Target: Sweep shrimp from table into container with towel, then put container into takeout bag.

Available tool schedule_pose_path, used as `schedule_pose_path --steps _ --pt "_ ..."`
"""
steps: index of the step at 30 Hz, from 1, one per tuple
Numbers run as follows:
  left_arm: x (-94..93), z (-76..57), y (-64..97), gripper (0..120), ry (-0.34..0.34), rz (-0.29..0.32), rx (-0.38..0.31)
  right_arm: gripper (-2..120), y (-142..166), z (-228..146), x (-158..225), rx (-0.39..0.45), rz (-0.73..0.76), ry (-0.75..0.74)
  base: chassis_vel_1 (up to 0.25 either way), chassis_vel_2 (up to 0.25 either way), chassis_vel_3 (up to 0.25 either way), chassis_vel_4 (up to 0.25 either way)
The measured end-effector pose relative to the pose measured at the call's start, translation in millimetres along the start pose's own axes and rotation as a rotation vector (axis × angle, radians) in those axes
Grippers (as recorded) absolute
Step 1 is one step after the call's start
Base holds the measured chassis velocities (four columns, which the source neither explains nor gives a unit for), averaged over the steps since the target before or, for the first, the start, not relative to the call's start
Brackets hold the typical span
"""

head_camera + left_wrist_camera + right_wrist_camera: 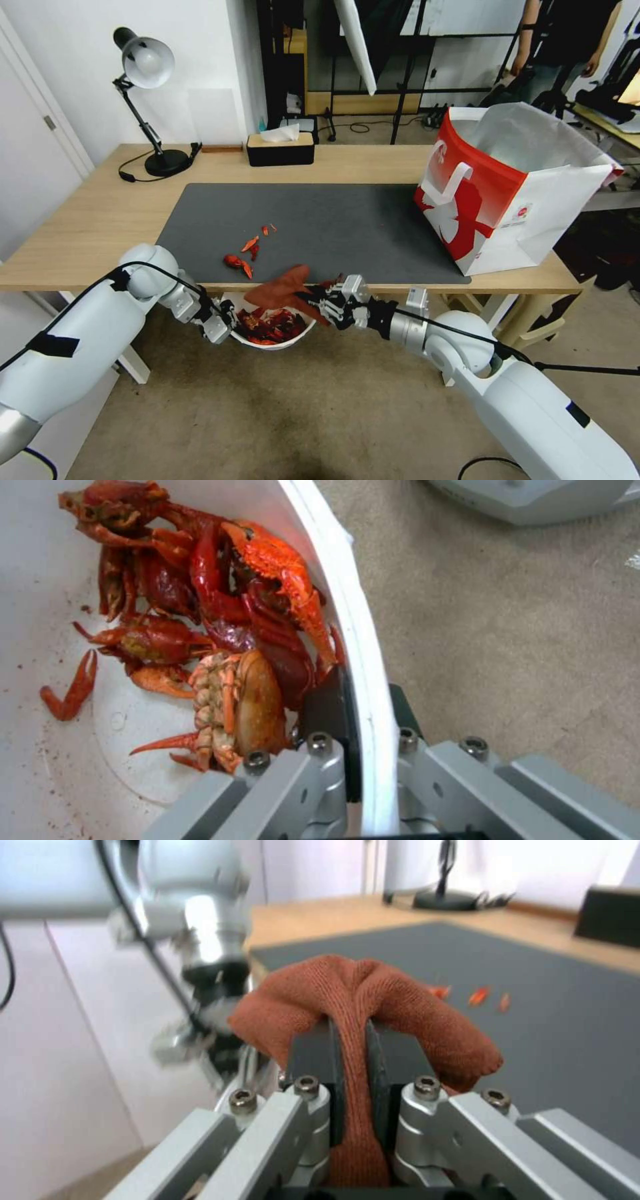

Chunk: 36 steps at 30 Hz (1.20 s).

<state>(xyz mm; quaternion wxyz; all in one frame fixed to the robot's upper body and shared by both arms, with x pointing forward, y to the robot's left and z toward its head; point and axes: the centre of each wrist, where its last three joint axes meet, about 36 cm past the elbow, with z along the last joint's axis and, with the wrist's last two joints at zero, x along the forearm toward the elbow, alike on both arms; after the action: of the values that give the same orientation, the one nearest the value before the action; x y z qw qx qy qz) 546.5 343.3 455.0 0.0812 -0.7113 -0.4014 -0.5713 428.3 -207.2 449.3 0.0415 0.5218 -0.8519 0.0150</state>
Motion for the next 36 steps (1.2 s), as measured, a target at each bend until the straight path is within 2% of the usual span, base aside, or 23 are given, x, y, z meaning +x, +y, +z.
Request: schedule_pose_path --steps 7,10,14,16,17,19,28,36 --pt "-0.2 1.4 -7.0 0 0.0 0.0 0.011 6 -19 -26 -8 -0.045 0.093 -0.126 0.0 0.0 0.0 0.0" --pt "0.4 2.3 -10.8 0 0.001 0.003 0.016 6 -39 -38 -28 -0.084 0.219 -0.198 0.0 0.0 0.0 0.0" --pt "1.3 3.1 -12.3 0 0.003 0.005 0.019 6 -52 -42 -43 -0.1 0.289 -0.215 0.0 0.0 0.0 0.0" --pt "3.5 6.4 -15.6 0 0.007 0.008 0.03 6 -76 -46 -78 -0.093 0.445 -0.192 0.0 0.0 0.0 0.0" --pt "3.5 6.4 -15.6 0 0.007 0.008 0.03 6 -76 -46 -78 -0.093 0.445 -0.192 0.0 0.0 0.0 0.0" --pt "7.1 10.5 -17.5 0 0.01 0.01 0.042 6 -93 -40 -105 -0.073 0.506 -0.129 0.0 0.0 0.0 0.0" --pt "15.6 18.3 -22.7 0 0.019 0.012 0.065 6 -122 -21 -162 -0.012 0.511 0.058 0.0 0.0 0.0 0.0" --pt "15.1 18.7 -24.8 0 0.015 0.012 0.069 6 -123 -16 -177 0.001 0.464 0.1 0.0 0.0 0.0 0.0"
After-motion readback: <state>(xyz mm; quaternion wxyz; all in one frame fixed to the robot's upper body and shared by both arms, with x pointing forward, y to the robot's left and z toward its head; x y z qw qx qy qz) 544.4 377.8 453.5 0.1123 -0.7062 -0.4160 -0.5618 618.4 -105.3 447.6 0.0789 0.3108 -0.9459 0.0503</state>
